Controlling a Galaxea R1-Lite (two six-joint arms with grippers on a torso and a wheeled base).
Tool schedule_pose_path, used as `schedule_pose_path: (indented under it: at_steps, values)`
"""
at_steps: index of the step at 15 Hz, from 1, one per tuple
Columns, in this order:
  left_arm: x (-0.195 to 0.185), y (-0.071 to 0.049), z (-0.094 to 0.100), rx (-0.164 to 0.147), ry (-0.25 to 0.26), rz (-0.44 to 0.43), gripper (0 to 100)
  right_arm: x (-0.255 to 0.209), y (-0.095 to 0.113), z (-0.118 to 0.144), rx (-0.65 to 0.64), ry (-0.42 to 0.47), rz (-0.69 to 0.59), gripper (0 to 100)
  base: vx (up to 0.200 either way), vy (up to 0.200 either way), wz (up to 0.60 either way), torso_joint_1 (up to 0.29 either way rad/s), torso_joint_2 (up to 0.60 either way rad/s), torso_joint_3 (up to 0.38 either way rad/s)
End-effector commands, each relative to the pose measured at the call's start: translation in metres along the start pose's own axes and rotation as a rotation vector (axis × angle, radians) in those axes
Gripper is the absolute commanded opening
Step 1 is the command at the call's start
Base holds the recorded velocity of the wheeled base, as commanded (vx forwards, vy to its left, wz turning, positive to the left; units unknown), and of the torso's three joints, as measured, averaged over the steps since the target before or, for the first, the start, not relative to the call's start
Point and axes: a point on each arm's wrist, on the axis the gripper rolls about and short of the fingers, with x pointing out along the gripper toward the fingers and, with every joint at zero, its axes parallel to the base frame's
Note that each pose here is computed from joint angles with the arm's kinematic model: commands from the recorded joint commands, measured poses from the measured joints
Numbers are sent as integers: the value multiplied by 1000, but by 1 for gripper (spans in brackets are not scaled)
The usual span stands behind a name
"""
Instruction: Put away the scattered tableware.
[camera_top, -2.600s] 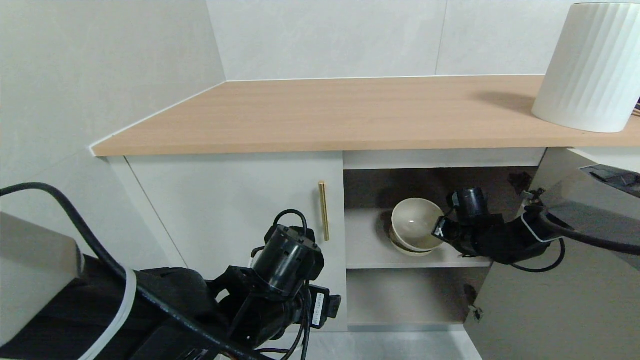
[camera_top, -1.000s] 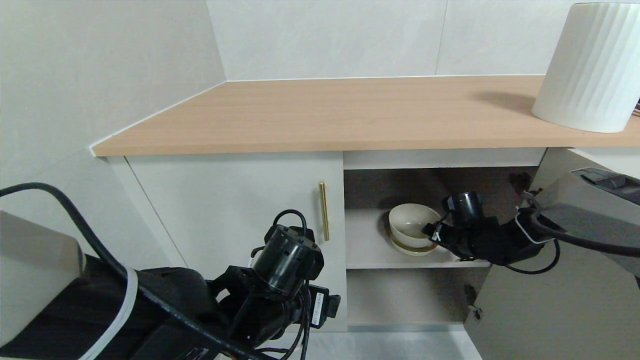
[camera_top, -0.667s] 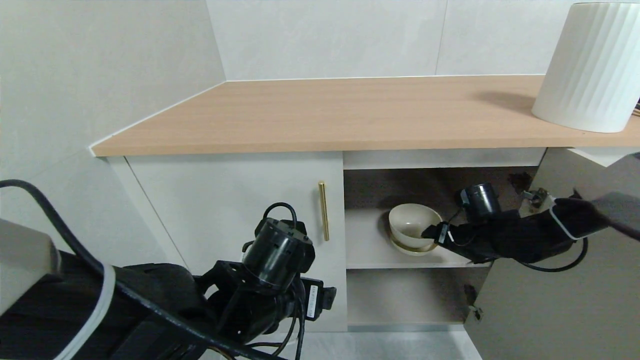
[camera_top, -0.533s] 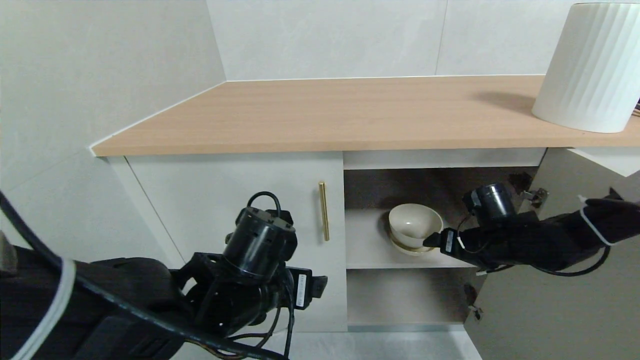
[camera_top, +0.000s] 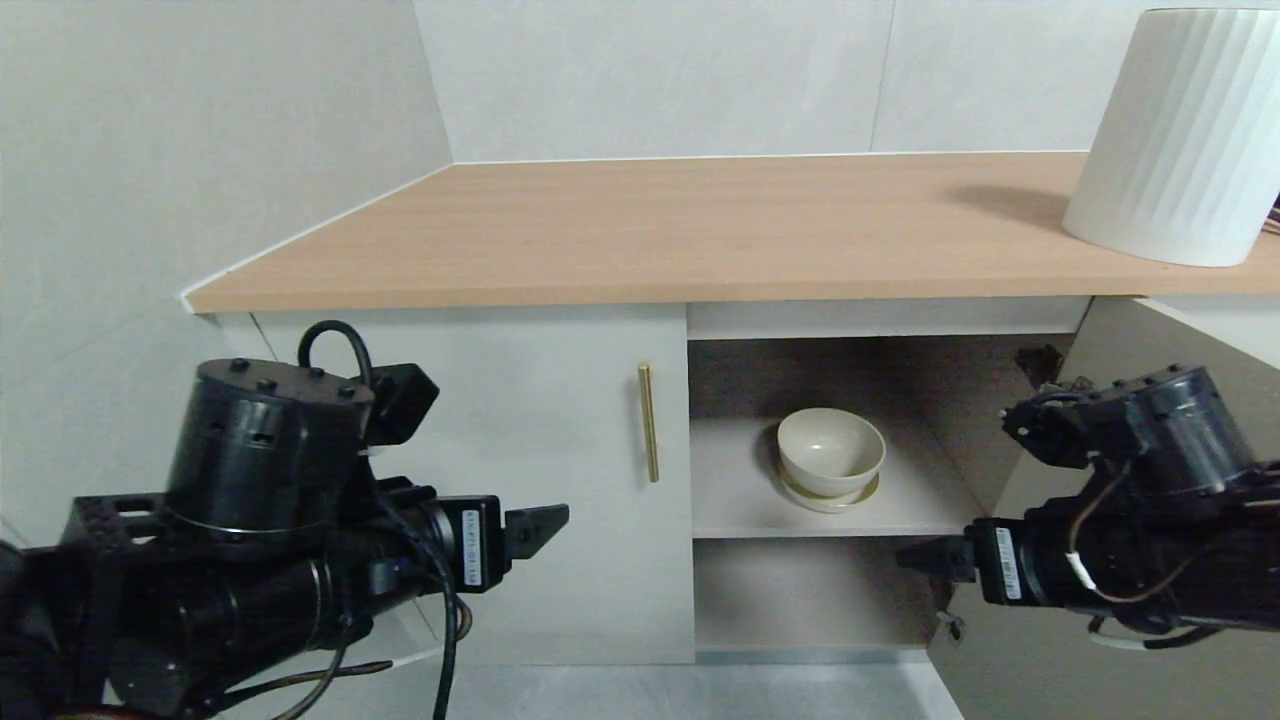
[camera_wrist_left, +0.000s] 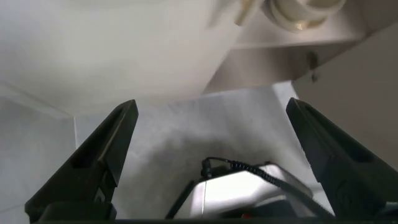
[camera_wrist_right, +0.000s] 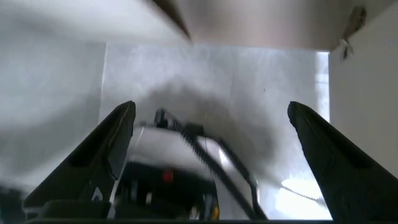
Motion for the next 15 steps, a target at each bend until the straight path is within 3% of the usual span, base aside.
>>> schedule_pose_path:
  at_steps: [1, 3, 10, 15]
  values:
    - [-20, 12, 3, -32, -47, -15, 100, -57, 2, -10, -30, -70, 67, 100, 0, 0, 0, 0, 0, 0]
    - [-22, 16, 4, -40, -52, -10, 100, -64, -1, -14, -33, -72, 57, 100, 0, 0, 0, 0, 0, 0]
    - [-10, 15, 1, -32, -22, 7, 100, -62, -2, -18, -54, -60, 45, 100, 0, 0, 0, 0, 0, 0]
    - [-9, 15, 1, -33, -18, 10, 100, -61, -2, -20, -60, -50, 44, 100, -200, 0, 0, 5, 1, -2]
